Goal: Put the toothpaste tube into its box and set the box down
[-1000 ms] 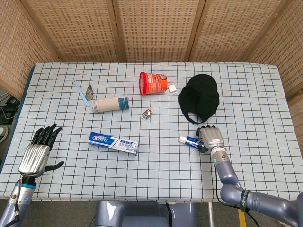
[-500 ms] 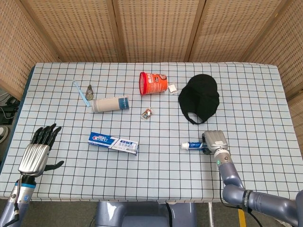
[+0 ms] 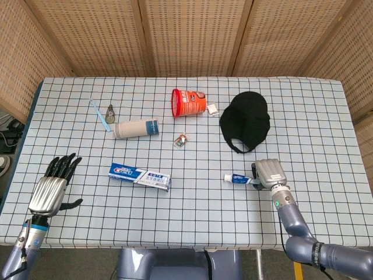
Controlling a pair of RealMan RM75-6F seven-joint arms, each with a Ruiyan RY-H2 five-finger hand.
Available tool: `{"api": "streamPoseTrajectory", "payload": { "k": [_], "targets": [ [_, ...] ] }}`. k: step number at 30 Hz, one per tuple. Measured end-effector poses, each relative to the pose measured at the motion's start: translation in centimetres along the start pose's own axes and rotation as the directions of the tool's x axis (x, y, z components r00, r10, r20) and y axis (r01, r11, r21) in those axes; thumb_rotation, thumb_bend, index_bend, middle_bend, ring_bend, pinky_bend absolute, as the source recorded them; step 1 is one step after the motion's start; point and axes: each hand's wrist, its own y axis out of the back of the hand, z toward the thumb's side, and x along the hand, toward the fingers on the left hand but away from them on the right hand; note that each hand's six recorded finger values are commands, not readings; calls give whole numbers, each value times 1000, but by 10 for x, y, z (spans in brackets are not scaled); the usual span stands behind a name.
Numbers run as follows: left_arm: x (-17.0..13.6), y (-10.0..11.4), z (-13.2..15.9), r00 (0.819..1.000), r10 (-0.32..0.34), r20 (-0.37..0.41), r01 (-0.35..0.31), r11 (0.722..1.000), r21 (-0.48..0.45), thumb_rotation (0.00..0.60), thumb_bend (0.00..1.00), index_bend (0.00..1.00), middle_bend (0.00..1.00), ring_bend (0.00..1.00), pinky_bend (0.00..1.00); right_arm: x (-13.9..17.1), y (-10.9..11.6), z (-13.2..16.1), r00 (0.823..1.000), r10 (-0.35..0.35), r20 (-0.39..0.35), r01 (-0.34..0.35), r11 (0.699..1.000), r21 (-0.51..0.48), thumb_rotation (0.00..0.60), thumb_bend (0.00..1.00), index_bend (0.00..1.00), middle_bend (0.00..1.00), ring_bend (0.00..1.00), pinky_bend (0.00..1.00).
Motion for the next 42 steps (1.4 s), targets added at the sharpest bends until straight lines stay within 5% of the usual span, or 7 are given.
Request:
{"api": "streamPoseTrajectory", "payload": {
  "k": [6,11,17,23,33,42],
  "targets": [
    [35,-5,37,985,-67,161,50,993,106,600,0,0,0,0,0,19,19,-8,1000,2,-13,-3,997,-81,600,717,675,644,564,540],
    [67,-21,65,950,-161,266,108,973,204,600,0,2,0,0,0,26,20,-13,999,31,-20,-34,987,-158,600,751,684,649,569,547],
    [94,-45,88,918,-228,324,145,954,261,600,0,70,0,1,10,31,25,-20,999,44,-25,-48,980,-194,600,751,688,653,570,548],
    [113,-64,106,894,-279,349,178,939,295,600,46,125,0,49,124,35,27,-21,998,45,-32,-51,978,-202,600,752,691,655,572,549],
    [133,-80,114,896,-298,329,188,926,327,600,85,204,51,177,267,39,28,-22,998,54,-37,-60,977,-204,600,754,694,657,573,551],
    [145,-88,104,909,-304,285,207,923,325,600,115,265,117,244,298,40,29,-21,998,50,-43,-57,978,-202,600,753,695,658,573,551]
  ]
}}
